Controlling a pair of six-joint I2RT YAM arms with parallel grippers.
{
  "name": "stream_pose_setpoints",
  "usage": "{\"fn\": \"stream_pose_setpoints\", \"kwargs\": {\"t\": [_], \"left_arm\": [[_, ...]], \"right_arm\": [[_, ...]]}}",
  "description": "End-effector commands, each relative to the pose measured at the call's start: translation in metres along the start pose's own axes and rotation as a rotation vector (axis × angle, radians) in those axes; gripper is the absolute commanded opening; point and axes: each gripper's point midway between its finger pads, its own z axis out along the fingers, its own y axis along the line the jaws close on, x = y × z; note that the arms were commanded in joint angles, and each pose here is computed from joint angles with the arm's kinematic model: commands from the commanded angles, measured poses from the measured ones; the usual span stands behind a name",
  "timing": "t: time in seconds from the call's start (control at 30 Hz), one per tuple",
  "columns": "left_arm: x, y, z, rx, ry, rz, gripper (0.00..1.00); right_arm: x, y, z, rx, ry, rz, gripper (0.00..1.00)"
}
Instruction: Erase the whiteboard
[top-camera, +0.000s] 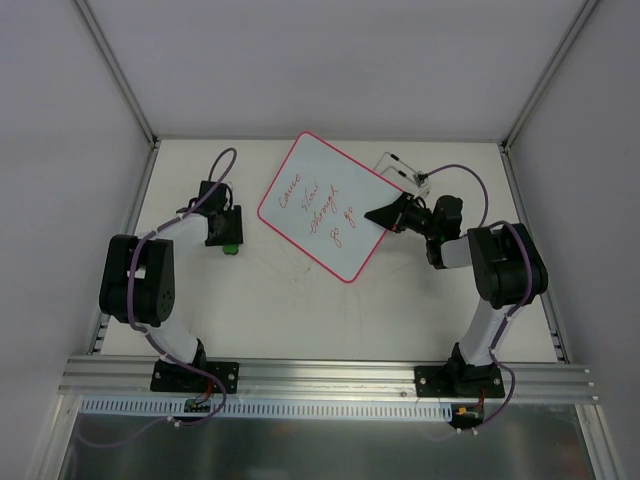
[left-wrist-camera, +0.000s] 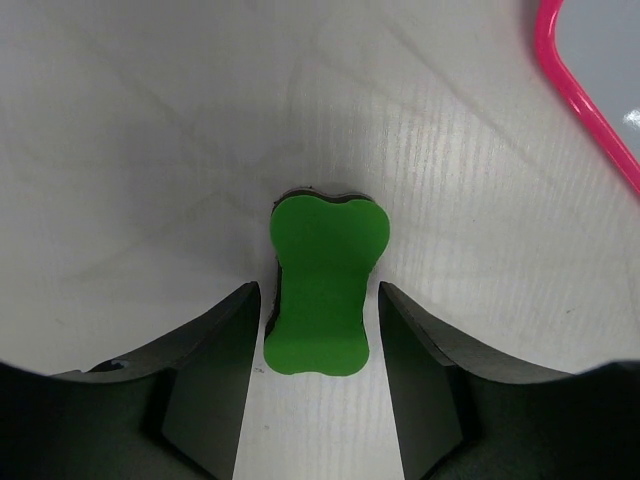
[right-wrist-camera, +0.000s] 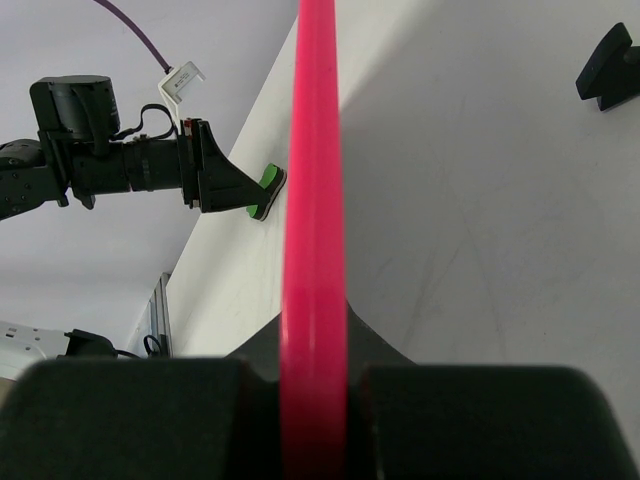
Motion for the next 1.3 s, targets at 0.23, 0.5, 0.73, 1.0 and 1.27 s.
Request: {"fn": "stream_pose_setpoints", "kwargs": {"t": [0.23, 0.5, 0.73, 1.0, 1.27], "left_arm": [[-0.013, -0.002, 0.0, -0.008, -0.01, 0.041, 0.35], [-0.046, -0.03, -0.03, 0.08, -0.12, 0.068, 0.1], [-0.102, -0.086, -0.06, 0.21, -0.256, 0.087, 0.09], [-0.163, -0.143, -0.05, 0.31, -0.376, 0.081, 0.05], [-0.191, -0.199, -0.04, 0.399, -0.477, 0.224, 0.05]], "right_arm": [[-0.026, 0.028, 0.003, -0.088, -0.072, -0.15, 0.0], [-0.026, 0.029, 0.002, -0.086, -0.071, -0.155, 0.0], [-0.025, 0.029, 0.003, -0.088, -0.066, -0.156, 0.0], [-0.021, 0.029, 0.003, -0.09, -0.055, -0.152, 0.0], [-0.02, 0.031, 0.005, -0.094, -0.044, -0.147, 0.0]]}}
